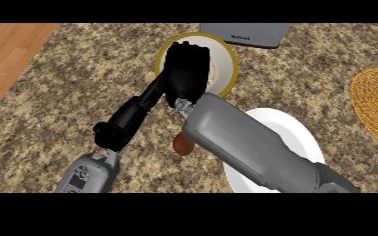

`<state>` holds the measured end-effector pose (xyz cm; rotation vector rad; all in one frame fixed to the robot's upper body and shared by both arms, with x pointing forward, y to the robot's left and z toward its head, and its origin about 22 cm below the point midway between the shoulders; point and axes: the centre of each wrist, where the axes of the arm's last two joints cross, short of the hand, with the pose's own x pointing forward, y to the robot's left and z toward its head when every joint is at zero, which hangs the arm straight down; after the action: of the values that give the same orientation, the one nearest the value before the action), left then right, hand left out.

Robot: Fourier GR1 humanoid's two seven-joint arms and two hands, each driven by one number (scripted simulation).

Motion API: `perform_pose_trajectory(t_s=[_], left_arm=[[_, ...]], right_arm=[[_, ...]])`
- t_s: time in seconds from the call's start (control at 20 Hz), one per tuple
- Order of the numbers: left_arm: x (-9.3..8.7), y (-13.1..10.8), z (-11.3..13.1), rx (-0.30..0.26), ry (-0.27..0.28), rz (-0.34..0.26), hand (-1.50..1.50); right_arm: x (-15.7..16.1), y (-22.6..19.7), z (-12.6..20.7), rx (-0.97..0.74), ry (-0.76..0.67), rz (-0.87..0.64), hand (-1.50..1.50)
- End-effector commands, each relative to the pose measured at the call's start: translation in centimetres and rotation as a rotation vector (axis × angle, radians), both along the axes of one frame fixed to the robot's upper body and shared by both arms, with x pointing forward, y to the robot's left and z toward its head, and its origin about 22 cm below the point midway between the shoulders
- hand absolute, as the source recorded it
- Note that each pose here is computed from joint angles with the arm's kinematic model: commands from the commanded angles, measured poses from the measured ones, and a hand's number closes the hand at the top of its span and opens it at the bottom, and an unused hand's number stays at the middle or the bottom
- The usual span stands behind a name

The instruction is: Pick the cupcake from the plate and place it in the bowl

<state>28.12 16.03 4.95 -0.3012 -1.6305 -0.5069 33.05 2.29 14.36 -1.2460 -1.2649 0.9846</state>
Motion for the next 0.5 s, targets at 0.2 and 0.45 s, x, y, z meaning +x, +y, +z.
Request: perform_pose_trajectory(t_s=[0.2, 0.45], left_arm=[[0.4, 0.6, -0.5, 0.007, 0.027, 0.017, 0.00], [0.7, 0.5, -0.3, 0.014, 0.013, 0.032, 0.00]], right_arm=[[0.7, 2.1, 5.1, 0.256, -0.255, -0.163, 1.50], [2.4, 1.8, 4.2, 0.223, -0.241, -0.256, 1.50]])
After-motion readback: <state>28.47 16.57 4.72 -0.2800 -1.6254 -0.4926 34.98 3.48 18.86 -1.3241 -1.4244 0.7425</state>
